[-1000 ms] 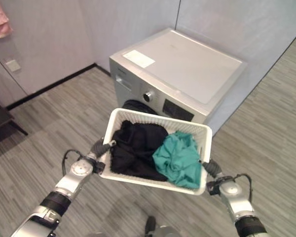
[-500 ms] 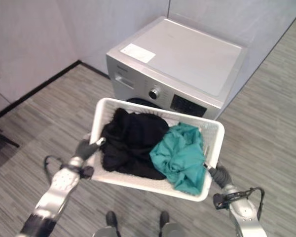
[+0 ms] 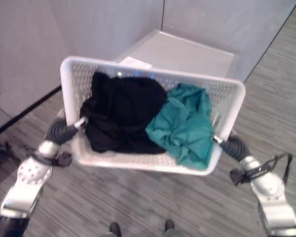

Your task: Grab the laundry basket,head to the washer,open it,put in the laundry and shut it.

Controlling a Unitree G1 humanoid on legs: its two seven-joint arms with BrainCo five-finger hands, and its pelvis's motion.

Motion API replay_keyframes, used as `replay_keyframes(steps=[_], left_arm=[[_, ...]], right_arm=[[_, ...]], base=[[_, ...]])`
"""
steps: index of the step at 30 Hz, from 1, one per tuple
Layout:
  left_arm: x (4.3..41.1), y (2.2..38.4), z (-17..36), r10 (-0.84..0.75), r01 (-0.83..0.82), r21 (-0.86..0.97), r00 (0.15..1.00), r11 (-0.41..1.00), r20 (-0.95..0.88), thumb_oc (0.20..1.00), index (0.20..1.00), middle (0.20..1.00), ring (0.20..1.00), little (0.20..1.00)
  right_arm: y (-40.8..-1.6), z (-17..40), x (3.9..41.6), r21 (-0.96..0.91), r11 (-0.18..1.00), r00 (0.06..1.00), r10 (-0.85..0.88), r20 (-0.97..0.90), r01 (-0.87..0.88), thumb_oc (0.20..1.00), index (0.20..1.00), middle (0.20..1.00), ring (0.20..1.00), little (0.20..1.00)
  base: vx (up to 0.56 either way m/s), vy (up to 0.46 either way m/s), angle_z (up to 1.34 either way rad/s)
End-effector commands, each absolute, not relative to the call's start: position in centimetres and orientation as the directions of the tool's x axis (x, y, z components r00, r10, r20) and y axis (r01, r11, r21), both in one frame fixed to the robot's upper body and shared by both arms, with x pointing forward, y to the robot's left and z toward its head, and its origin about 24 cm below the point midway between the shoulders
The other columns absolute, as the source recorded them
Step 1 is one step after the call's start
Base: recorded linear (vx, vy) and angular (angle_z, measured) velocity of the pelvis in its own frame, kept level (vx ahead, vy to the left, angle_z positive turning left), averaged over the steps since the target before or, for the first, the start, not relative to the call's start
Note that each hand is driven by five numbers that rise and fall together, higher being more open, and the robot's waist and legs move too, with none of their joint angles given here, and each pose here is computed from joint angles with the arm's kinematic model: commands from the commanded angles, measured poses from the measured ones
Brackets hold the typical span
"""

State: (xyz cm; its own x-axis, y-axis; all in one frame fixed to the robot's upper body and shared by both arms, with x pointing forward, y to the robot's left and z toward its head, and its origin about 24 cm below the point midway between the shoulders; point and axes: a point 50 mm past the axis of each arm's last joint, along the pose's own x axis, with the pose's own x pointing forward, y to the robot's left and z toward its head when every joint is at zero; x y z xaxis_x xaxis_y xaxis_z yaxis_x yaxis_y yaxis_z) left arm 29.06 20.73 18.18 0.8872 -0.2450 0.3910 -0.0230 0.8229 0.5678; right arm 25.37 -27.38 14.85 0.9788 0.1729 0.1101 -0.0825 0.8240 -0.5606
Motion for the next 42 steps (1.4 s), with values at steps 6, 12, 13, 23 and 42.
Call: replay_keyframes(steps=[6,12,13,23,42], left_arm=[[36.4,21.1,28.2,-0.141,-0.165,0.509,0.849,0.845,0.51,0.2,0.2,0.2,0.2,0.2],[41.4,14.6,32.3,-0.183,-0.101,0.62,0.908,0.778,0.378,0.2,0.2,0.2,0.2,0.2],[41.7,14.2,32.3,-0.179,-0.098,0.636,0.917,0.766,0.357,0.2,0.2,0.2,0.2,0.2],[42.3,11.9,34.0,-0.134,-0.139,0.709,0.94,0.691,0.314,0.2,0.2,0.2,0.2,0.2],[42.8,13.6,32.2,-0.092,-0.128,0.71,0.961,0.693,0.262,0.2,0.2,0.2,0.2,0.2]], right_arm=[[-34.4,23.7,30.2,-0.648,0.711,0.96,-0.157,0.232,0.273,0.2,0.2,0.2,0.2,0.2],[-29.8,28.3,38.0,-0.651,0.71,0.963,-0.176,0.206,0.269,0.2,0.2,0.2,0.2,0.2],[-29.6,28.4,38.6,-0.66,0.702,0.964,-0.194,0.183,0.266,0.2,0.2,0.2,0.2,0.2],[-26.5,30.3,41.2,-0.657,0.705,0.957,-0.274,0.094,0.266,0.2,0.2,0.2,0.2,0.2],[-31.2,27.7,39.6,-0.686,0.676,0.92,-0.392,-0.023,0.271,0.2,0.2,0.2,0.2,0.2]], base=[[0.02,0.007,0.15],[0.02,0.048,0.17],[0.03,0.027,0.06],[0.04,0.058,-0.01],[0.17,0.018,-0.08]])
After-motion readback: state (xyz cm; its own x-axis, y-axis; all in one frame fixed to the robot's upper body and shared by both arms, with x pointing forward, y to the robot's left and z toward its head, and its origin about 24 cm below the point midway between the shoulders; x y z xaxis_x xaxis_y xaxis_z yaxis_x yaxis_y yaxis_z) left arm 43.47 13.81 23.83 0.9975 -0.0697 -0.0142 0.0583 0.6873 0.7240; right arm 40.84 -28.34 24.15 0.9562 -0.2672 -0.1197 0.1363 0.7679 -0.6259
